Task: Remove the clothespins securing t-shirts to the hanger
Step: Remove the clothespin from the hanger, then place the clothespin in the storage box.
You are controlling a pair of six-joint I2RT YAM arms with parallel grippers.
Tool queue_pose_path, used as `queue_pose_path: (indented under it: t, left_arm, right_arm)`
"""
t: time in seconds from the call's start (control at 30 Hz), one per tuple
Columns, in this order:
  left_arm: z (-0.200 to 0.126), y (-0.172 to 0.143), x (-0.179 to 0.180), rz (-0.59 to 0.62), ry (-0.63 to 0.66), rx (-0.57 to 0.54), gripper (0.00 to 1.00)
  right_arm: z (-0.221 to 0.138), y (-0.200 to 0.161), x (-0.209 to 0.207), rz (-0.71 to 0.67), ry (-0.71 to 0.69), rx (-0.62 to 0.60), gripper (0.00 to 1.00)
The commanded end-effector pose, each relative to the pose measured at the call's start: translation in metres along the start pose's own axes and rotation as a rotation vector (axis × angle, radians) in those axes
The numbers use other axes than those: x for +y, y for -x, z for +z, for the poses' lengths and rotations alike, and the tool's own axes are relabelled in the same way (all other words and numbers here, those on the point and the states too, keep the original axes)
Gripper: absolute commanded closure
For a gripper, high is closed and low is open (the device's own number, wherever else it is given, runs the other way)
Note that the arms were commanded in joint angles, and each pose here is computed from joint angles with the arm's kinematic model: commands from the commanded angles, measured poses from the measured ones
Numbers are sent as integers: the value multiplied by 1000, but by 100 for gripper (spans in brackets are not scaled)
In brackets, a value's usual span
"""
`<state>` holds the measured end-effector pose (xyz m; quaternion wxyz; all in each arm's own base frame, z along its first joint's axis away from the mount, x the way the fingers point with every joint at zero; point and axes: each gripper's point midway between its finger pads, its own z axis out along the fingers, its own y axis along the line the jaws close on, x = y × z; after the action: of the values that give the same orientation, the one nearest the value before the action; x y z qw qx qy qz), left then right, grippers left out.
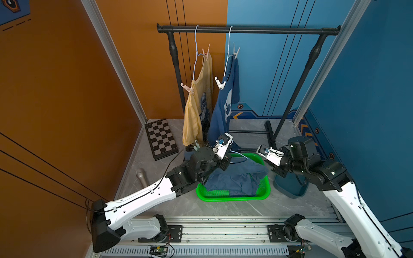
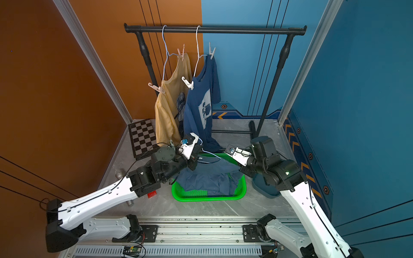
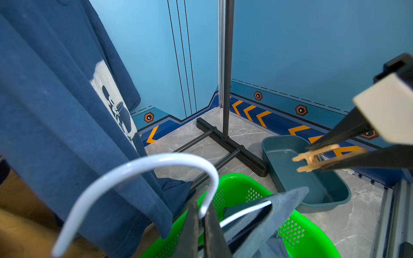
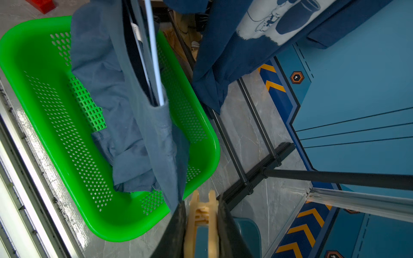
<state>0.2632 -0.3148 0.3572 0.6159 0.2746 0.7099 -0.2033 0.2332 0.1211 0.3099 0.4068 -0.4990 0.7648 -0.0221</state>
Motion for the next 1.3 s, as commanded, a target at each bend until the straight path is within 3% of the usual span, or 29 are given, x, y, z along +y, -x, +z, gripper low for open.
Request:
queue_pose_path:
  t: [0.0,0.17,0.53,0.67,1.27]
  left_arm:
    - [2,9,-8,-33,-26,-37,100]
    - [4,7,-15,-33,-48,-32,100]
    - [8,3,-32,-23,-90,-17,100]
    - [7,5,-31,-43,-71,-17,100]
    - [6,25,-40,-39,-112,-51,100]
  right_arm:
    - [-7,-17,-5,65,-20,24,75]
    - [-4,-59,-24,151,-89,112,75]
    - [33,-171,-31,228,-204,452,75]
    - [34,-188,-52,347,-317,454,74]
    - [109,-259,-23,493,-149,625,67]
